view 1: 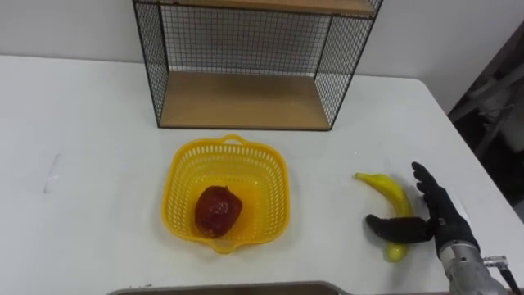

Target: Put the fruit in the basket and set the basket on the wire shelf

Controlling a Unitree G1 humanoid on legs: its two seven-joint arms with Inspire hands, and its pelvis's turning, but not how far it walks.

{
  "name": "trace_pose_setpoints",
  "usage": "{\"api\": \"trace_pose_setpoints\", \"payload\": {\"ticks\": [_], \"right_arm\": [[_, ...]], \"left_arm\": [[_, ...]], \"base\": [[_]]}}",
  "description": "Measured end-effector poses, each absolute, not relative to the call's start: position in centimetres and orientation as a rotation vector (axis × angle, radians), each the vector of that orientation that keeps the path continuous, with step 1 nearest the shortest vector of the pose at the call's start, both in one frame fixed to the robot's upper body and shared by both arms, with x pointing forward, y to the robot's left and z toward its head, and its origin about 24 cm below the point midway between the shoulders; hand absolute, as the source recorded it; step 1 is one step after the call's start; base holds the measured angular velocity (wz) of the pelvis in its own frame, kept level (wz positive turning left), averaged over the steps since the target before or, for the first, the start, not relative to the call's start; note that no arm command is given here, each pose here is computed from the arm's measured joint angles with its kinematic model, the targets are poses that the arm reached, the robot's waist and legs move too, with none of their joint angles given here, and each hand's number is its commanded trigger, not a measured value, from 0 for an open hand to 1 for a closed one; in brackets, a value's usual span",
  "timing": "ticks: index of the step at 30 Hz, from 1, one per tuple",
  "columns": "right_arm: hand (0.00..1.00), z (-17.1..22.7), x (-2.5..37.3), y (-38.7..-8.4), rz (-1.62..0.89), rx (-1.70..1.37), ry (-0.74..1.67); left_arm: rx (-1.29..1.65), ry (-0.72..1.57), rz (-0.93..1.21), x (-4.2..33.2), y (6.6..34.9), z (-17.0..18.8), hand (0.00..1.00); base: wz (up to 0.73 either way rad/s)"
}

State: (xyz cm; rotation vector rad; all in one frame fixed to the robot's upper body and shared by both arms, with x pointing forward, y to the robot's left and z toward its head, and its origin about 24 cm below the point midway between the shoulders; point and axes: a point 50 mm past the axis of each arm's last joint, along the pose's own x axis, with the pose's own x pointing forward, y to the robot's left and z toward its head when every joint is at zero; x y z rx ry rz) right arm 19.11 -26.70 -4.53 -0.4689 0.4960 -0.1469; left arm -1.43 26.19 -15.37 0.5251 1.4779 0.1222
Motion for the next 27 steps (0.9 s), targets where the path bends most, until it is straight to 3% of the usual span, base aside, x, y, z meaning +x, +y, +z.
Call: {"api": "trace_pose_setpoints", "payload": {"ticks": [1,19,27], "right_arm": [[1.00,-4.7,19.2,-26.7,-0.141,-0.469,0.506],[1.00,-5.2,19.9,-29.1,-0.227,-0.637,0.564],[1.00,-5.5,19.9,-28.4,-0.249,-0.605,0.563]], "left_arm": [[0.525,1.484,0.125,-1.6,26.2,-15.4,0.00],[0.559,1.473,0.165,-1.2,26.4,-15.3,0.00],[0.573,1.457,0.178,-0.6,26.5,-15.3,0.00]], "base": [[0.11],[0.05],[-0.03]]}}
